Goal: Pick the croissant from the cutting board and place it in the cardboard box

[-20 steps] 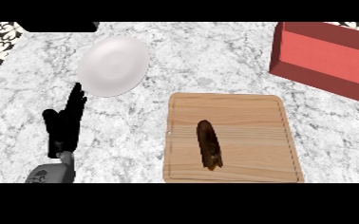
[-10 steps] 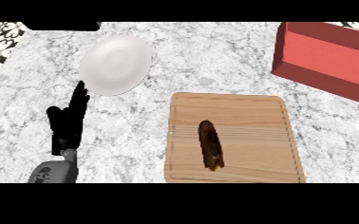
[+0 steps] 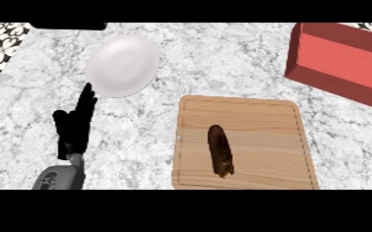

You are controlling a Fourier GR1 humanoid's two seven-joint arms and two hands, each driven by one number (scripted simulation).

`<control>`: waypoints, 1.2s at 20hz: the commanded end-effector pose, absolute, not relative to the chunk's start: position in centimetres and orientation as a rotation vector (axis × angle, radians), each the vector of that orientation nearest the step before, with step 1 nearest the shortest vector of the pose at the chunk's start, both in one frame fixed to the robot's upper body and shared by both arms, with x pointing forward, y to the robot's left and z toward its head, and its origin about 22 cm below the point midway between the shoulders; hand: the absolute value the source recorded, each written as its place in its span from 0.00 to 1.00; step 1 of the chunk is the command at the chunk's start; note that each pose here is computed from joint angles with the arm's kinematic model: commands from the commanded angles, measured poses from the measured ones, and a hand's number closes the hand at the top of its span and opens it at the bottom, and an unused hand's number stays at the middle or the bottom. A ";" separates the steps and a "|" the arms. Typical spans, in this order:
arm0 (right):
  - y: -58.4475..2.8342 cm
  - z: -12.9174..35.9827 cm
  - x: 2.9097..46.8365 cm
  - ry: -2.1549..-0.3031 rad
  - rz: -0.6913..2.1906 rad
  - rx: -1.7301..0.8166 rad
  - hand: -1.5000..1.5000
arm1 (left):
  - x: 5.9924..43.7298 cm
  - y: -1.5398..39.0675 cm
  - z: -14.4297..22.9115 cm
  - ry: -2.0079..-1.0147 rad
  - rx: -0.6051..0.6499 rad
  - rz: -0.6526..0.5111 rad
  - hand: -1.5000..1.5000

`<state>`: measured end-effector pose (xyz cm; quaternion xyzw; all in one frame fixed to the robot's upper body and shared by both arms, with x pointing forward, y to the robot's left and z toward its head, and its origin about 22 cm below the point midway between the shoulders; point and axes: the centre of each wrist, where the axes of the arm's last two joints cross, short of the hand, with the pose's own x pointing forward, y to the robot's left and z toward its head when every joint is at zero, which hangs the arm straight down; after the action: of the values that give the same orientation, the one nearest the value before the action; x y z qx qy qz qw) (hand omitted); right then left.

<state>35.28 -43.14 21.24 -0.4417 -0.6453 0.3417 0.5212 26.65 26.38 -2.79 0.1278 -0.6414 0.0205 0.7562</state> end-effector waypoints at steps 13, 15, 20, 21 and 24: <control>-46.7 14.3 38.1 -1.568 0.585 -0.782 0.00 | 26.3 28.3 -2.0 -1.417 0.280 0.016 0.50; -46.2 14.9 38.8 -1.676 0.536 -0.706 0.00 | 26.5 26.4 -2.8 -1.405 0.276 0.033 0.50; -48.7 15.3 37.3 -1.805 0.309 -0.476 0.00 | 27.2 26.2 -1.4 -1.414 0.288 0.041 0.50; -48.3 14.7 37.6 -1.793 0.274 -0.435 0.00 | 26.7 26.6 -2.3 -1.396 0.277 0.041 0.50; -52.0 16.0 34.8 -1.801 0.182 -0.429 0.00 | 26.1 27.1 -2.9 -1.414 0.279 0.028 0.50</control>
<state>36.96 -49.32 15.61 -0.2144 -0.7611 0.1288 0.5985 26.71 26.75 -2.27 0.1266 -0.6448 0.0153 0.7536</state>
